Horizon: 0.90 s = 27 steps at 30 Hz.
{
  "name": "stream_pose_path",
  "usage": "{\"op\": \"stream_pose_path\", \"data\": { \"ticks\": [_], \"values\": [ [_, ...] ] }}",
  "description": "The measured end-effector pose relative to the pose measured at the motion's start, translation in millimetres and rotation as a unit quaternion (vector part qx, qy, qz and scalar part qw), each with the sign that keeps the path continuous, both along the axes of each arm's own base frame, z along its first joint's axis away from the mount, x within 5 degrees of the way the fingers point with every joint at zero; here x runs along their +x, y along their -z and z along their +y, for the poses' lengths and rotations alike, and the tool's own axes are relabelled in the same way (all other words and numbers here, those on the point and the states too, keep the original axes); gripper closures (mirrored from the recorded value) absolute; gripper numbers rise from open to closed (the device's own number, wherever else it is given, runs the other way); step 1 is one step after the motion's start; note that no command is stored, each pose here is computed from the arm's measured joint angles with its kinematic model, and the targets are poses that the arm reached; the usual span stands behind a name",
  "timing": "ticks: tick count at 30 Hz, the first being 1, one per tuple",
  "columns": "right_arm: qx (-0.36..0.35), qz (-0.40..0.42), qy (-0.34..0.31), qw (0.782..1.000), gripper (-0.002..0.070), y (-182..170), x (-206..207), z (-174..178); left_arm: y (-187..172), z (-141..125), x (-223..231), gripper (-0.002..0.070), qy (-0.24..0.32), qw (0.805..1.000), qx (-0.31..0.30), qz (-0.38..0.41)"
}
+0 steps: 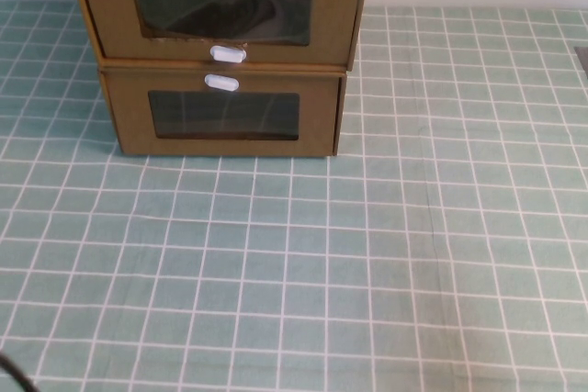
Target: Close the shoe box
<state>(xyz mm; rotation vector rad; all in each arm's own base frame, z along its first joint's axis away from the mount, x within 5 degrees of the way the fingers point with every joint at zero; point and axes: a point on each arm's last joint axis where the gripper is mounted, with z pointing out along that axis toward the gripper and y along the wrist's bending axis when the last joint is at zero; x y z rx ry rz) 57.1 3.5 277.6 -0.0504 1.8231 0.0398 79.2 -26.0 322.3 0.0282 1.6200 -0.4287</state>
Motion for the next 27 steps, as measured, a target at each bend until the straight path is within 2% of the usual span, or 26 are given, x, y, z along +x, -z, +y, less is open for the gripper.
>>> {"op": "stream_pose_path", "data": {
  "ticks": [3,7,12,19,21,27],
  "values": [
    [0.0,0.0,0.0,1.0,0.069,0,0,0,20,4,-14,0.068,-0.014,0.999,0.047,-0.019],
    [0.0,0.0,0.0,1.0,0.069,0,0,0,60,10,-24,0.068,-0.044,0.995,0.091,0.004],
    [0.001,0.0,0.0,1.0,0.069,0,0,0,101,19,-30,0.068,-0.089,0.992,0.088,0.03],
    [0.001,0.006,0.0,1.0,0.069,1,0,0,142,21,-26,0.068,-0.095,0.986,0.102,0.088],
    [0.001,0.006,0.0,1.0,0.069,1,0,0,149,21,-27,0.068,-0.092,0.984,0.106,0.112],
    [0.001,0.007,0.0,1.0,0.069,1,0,0,149,21,-27,0.068,-0.093,0.984,0.097,0.115]
  ]
}}
